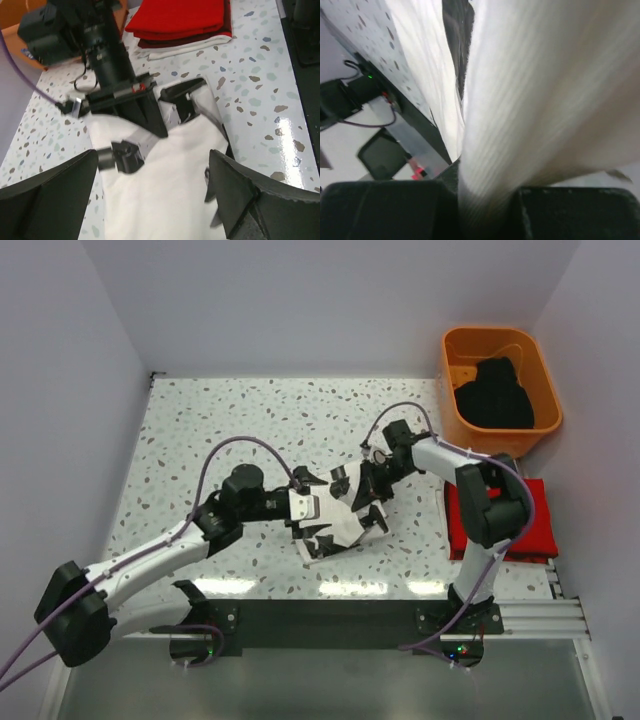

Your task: Fold and stack the t-shirts

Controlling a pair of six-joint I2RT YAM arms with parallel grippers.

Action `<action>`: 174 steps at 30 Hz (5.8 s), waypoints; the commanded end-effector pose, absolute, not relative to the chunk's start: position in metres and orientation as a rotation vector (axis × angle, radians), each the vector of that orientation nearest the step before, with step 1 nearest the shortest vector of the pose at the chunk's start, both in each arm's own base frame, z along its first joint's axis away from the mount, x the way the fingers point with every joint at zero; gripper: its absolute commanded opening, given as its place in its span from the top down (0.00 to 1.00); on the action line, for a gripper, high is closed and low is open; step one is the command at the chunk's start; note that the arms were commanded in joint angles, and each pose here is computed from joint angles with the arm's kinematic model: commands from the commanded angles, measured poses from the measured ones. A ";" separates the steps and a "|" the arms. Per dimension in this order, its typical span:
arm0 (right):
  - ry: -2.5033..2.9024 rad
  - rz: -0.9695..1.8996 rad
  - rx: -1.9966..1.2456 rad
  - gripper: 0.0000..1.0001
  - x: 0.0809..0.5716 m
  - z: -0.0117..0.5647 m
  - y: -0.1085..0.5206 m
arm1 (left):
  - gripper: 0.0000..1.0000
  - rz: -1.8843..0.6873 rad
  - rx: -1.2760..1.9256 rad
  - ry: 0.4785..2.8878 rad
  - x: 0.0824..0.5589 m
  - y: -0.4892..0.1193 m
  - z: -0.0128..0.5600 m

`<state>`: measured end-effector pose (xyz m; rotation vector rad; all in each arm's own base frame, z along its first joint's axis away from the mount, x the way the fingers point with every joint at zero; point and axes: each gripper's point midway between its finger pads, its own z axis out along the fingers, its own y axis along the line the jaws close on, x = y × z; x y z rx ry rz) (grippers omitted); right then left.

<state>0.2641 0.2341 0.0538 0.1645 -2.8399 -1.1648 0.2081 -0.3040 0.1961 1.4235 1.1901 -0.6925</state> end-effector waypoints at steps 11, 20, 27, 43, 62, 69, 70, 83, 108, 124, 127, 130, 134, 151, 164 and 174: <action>-3.216 -0.489 0.621 1.00 0.256 0.128 0.089 | 0.00 -0.328 1.390 1.499 0.232 -0.234 0.167; -3.108 -0.202 0.736 1.00 0.227 0.154 0.036 | 0.00 -0.262 1.402 1.481 0.239 -0.227 0.162; -3.162 -0.086 0.705 1.00 0.215 0.178 0.011 | 0.00 -0.221 1.407 1.492 0.242 -0.222 0.157; -3.252 0.089 0.719 1.00 0.195 0.232 -0.011 | 0.00 -0.191 1.492 1.467 0.240 -0.220 0.143; -3.163 0.202 0.592 1.00 0.169 0.212 -0.050 | 0.00 -0.213 1.509 1.467 0.239 -0.222 0.129; -3.138 0.158 0.627 1.00 0.186 0.206 -0.075 | 0.00 -0.212 1.513 1.464 0.241 -0.225 0.128; -3.148 0.165 0.623 1.00 0.191 0.205 -0.079 | 0.00 -0.214 1.516 1.469 0.241 -0.224 0.126; -3.176 -0.198 0.409 1.00 0.202 0.171 -0.132 | 0.00 -0.215 1.521 1.504 0.248 -0.228 0.123; -3.371 -0.299 0.701 0.30 0.247 0.201 -0.117 | 0.00 -0.323 1.412 1.668 0.263 -0.237 0.122; -3.318 -0.081 1.117 0.23 0.326 0.170 -0.047 | 0.00 -0.341 1.425 1.731 0.254 -0.231 0.118; -3.216 -0.024 1.197 0.22 0.330 0.164 -0.061 | 0.00 -0.381 1.437 1.698 0.253 -0.238 0.125; -3.228 0.025 1.190 0.22 0.339 0.175 -0.079 | 0.00 -0.505 1.412 1.628 0.254 -0.263 0.146; -3.181 0.040 1.228 0.23 0.339 0.180 -0.101 | 0.00 -0.735 1.396 1.603 0.259 -0.305 0.160; -2.561 -0.086 2.044 0.37 0.346 0.166 -0.187 | 0.00 -0.814 1.611 1.445 0.267 -0.335 0.168; -2.412 0.001 2.254 0.50 0.336 0.168 -0.178 | 0.00 -0.752 1.642 1.477 0.279 -0.329 0.168; -2.313 0.024 2.348 0.49 0.336 0.165 -0.184 | 0.00 -0.740 1.648 1.497 0.282 -0.329 0.169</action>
